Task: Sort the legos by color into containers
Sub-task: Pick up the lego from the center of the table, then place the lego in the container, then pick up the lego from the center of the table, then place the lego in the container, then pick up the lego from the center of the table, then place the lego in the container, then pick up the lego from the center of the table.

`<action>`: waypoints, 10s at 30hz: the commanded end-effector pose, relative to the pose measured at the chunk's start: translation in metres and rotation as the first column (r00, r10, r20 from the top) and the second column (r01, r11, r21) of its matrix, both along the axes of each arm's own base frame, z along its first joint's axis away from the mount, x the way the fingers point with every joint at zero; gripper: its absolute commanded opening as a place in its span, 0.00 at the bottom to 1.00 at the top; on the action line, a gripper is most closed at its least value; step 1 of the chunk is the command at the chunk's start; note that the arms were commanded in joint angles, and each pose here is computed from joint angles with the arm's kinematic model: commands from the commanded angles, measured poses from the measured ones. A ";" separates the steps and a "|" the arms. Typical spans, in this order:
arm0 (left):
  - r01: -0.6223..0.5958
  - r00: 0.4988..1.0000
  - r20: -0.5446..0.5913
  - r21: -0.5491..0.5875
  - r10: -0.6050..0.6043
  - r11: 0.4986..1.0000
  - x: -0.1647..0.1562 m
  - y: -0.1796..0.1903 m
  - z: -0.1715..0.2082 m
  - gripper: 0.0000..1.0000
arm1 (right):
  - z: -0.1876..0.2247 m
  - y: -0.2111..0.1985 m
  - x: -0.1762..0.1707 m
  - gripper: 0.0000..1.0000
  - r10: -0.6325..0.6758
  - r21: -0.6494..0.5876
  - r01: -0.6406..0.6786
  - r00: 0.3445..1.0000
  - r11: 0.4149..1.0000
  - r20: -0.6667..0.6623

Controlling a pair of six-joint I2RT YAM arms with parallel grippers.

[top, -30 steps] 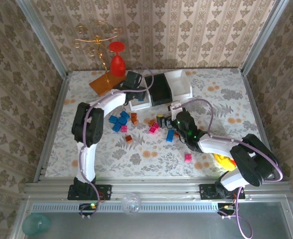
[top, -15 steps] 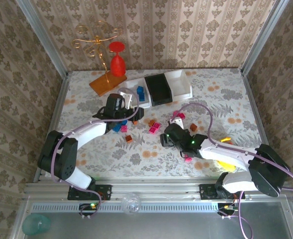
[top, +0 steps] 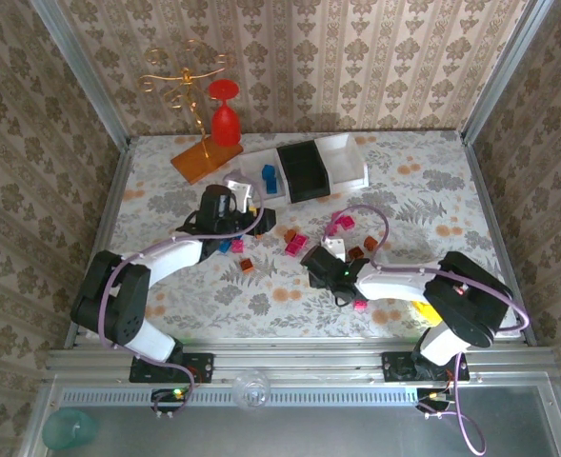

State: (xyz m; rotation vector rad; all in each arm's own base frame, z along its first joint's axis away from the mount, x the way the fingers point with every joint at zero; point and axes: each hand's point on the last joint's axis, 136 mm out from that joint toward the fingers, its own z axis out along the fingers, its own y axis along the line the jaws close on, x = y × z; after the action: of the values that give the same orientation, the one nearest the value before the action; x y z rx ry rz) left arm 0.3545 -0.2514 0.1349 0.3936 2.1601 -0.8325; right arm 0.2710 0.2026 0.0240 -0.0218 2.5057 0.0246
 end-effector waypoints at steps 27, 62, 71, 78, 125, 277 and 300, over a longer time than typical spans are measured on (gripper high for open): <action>-0.191 0.981 0.035 -0.027 0.192 0.981 0.013 0.065 0.023 0.72 | 0.099 0.062 0.064 0.32 0.091 0.369 -0.157 0.978 0.916 0.190; -0.358 0.926 0.111 -0.042 0.360 0.933 0.001 0.123 0.040 0.75 | 0.100 0.139 0.233 0.33 0.194 0.425 -0.292 0.946 0.857 0.261; -0.372 0.919 0.117 -0.063 0.377 0.926 -0.002 0.129 0.045 0.76 | 0.095 0.159 0.279 0.48 0.166 0.387 -0.262 0.950 0.884 0.264; -0.369 0.921 0.116 -0.053 0.373 0.928 -0.005 0.130 0.048 0.77 | 0.148 0.140 0.254 0.63 0.210 0.387 -0.330 0.924 0.861 0.321; -0.273 0.961 0.075 0.070 0.268 0.960 -0.019 0.110 0.019 0.78 | 0.003 0.096 0.114 0.40 0.594 -0.111 -0.623 0.776 0.775 -0.212; -0.122 0.973 -0.128 0.426 0.193 0.897 -0.002 0.021 -0.058 0.60 | 0.124 -0.020 0.061 0.88 0.160 0.175 -0.254 0.891 0.951 0.426; -0.128 0.962 -0.164 0.440 0.220 0.889 0.022 0.000 -0.095 0.34 | 0.125 -0.024 0.061 0.89 0.151 0.164 -0.238 0.894 0.957 0.421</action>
State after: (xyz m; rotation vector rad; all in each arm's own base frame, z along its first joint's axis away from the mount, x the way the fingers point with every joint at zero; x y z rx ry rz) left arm 0.3762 -0.2487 0.0303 0.3339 2.5529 -0.3154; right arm 0.3305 0.1797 0.1419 -0.1768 2.0819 0.3634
